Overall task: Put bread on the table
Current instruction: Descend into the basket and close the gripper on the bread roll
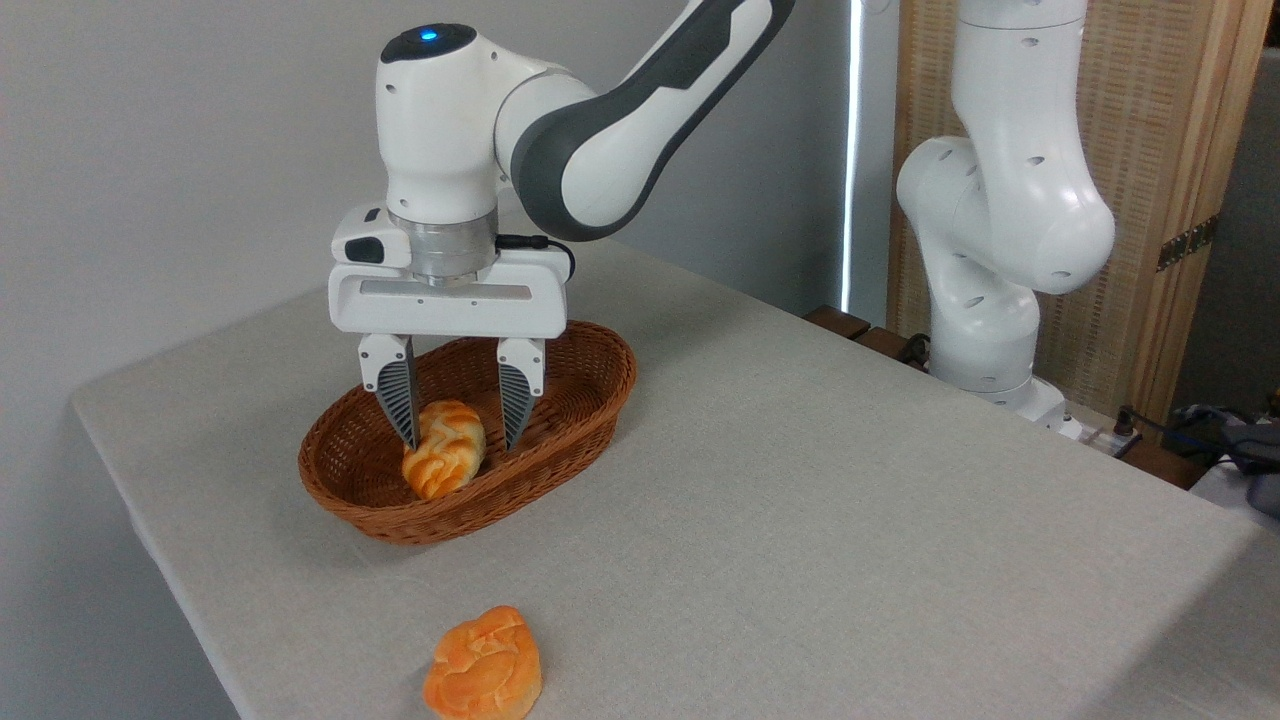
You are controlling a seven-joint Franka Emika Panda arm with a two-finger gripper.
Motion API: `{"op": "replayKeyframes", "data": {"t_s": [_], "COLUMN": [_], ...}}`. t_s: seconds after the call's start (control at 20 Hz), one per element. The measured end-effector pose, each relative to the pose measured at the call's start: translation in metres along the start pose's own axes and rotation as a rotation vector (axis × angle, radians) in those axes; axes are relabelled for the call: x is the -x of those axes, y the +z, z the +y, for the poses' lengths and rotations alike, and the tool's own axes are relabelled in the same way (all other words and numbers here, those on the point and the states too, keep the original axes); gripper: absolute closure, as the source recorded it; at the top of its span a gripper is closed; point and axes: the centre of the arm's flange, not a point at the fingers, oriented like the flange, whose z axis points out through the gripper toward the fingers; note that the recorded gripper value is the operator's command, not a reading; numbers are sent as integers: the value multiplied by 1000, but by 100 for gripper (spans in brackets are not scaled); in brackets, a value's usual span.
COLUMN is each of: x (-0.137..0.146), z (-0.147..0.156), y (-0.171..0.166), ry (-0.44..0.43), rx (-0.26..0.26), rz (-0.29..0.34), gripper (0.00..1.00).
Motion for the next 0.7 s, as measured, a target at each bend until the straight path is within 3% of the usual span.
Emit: {"op": "replayKeyframes", "data": {"t_s": [0.7], "x": [-3], "z": [-1], "y": [-2], "ry": [-29], "rx": [33], "rz": [5], "gripper": [0]}}
